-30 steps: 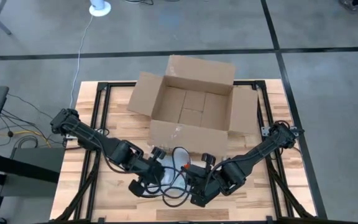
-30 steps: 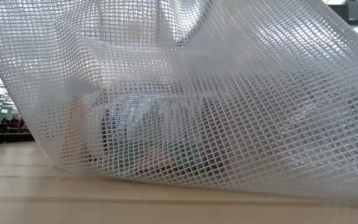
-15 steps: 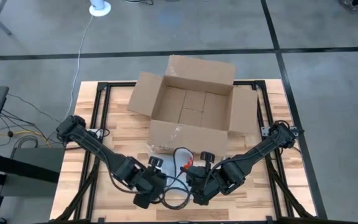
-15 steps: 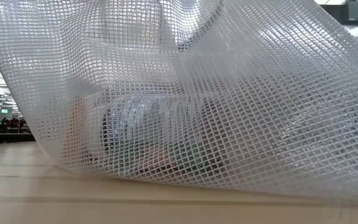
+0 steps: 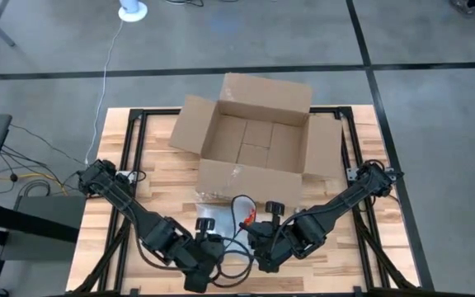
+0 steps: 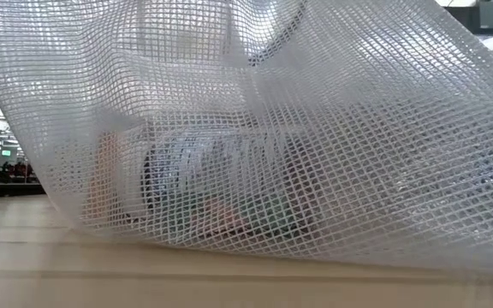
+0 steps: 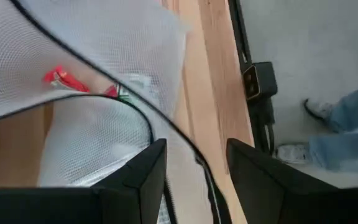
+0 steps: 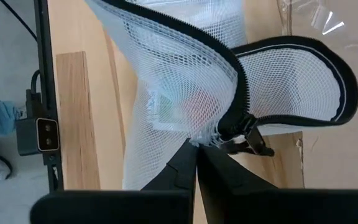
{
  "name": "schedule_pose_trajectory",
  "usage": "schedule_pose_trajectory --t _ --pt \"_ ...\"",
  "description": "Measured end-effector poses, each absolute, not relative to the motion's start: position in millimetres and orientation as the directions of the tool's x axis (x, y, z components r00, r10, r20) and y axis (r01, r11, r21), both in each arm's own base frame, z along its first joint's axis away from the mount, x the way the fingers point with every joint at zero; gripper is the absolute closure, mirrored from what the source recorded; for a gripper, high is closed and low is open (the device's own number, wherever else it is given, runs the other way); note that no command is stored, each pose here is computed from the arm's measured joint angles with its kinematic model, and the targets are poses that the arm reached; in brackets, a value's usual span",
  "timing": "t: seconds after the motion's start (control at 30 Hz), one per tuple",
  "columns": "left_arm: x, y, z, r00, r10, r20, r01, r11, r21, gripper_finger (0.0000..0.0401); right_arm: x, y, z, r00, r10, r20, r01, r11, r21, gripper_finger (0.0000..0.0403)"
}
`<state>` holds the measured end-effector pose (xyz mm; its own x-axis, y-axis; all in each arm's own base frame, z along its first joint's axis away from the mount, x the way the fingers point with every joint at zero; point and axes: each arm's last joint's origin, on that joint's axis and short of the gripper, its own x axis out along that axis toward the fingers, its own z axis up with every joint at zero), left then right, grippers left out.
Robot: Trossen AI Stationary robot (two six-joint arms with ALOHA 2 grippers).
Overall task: Unpack boxes
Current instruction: Close the transparent zip bag
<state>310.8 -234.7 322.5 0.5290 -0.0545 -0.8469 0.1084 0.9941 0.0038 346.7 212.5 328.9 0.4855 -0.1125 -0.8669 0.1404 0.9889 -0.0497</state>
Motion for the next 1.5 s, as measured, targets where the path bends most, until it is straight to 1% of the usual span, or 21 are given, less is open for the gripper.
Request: schedule_pose_trajectory --t 0.13,0.23,0.3,0.4,0.43,0.5,0.57,0.6,0.8,0.97,1.1,1.27,1.3,1.4,1.43,1.5 --pt "315.3 -235.1 295.2 0.444 0.078 -0.893 0.101 0.986 0.136 0.0248 346.6 212.3 328.8 0.484 -0.114 -0.868 0.13 0.99 -0.057 0.0403" --pt "314.6 -229.8 293.1 0.418 0.127 -0.9 0.074 0.982 0.173 0.0248 346.5 212.4 328.9 0.484 -0.113 -0.868 0.13 0.99 -0.057 0.0403" --pt "313.7 -229.0 302.4 0.433 0.109 -0.895 0.052 0.988 0.146 0.0248 345.3 214.4 328.9 0.485 -0.111 -0.868 0.125 0.991 -0.056 0.0403" --pt "304.3 -234.3 333.1 0.494 0.048 -0.868 0.055 0.995 0.086 0.0248 344.6 215.1 328.8 0.484 -0.111 -0.868 0.126 0.99 -0.057 0.0403" --pt "298.4 -235.3 342.9 0.511 0.052 -0.858 0.058 0.994 0.094 0.0248 344.0 216.1 328.8 0.484 -0.11 -0.868 0.123 0.991 -0.057 0.0403" --pt "285.6 -234.9 351.5 0.515 0.136 -0.846 0.041 0.982 0.183 0.0248 343.5 217.1 328.9 0.486 -0.108 -0.867 0.122 0.991 -0.055 0.0403" --pt "277.1 -233.0 347.7 0.487 0.24 -0.839 0.011 0.96 0.281 0.0248 343.9 216.2 328.9 0.485 -0.11 -0.868 0.125 0.991 -0.055 0.0403" --pt "275.7 -232.0 344.2 0.47 0.264 -0.842 0.006 0.953 0.302 0.0248 343.8 216.4 328.9 0.485 -0.109 -0.868 0.124 0.991 -0.056 0.0403" --pt "280.9 -238.3 320.0 0.436 0.203 -0.877 0.043 0.969 0.245 0.0249 343.8 216.4 328.9 0.485 -0.109 -0.868 0.118 0.991 -0.059 0.0403" --pt "276.7 -238.1 312.1 0.396 0.223 -0.891 0.045 0.964 0.261 0.0249 343.7 216.3 328.8 0.483 -0.11 -0.869 0.118 0.991 -0.06 0.0403" --pt "275.8 -238.5 306.6 0.396 0.242 -0.886 0.045 0.958 0.282 0.0249 343.7 216.3 328.8 0.483 -0.11 -0.869 0.118 0.991 -0.06 0.0403" --pt "283.8 -234.6 287.4 0.398 0.248 -0.883 0.041 0.957 0.287 0.0249 343.7 216.5 328.9 0.485 -0.109 -0.868 0.117 0.991 -0.059 0.0403" --pt "285.4 -234.1 285.2 0.408 0.253 -0.877 0.032 0.956 0.29 0.0249 343.7 216.5 328.9 0.484 -0.109 -0.868 0.117 0.991 -0.059 0.0403" --pt "288.7 -229.1 284.7 0.449 0.328 -0.831 -0.049 0.938 0.344 0.0251 343.8 216.5 328.9 0.485 -0.109 -0.868 0.118 0.991 -0.058 0.0403" --pt "290.2 -226.2 285.0 0.46 0.358 -0.813 -0.086 0.929 0.36 0.0258 343.8 216.5 328.9 0.485 -0.109 -0.868 0.118 0.991 -0.058 0.0403" --pt "290.8 -219.1 285.7 0.465 0.435 -0.771 -0.174 0.899 0.401 0.0284 343.7 216.8 328.9 0.485 -0.108 -0.868 0.121 0.991 -0.056 0.0403"
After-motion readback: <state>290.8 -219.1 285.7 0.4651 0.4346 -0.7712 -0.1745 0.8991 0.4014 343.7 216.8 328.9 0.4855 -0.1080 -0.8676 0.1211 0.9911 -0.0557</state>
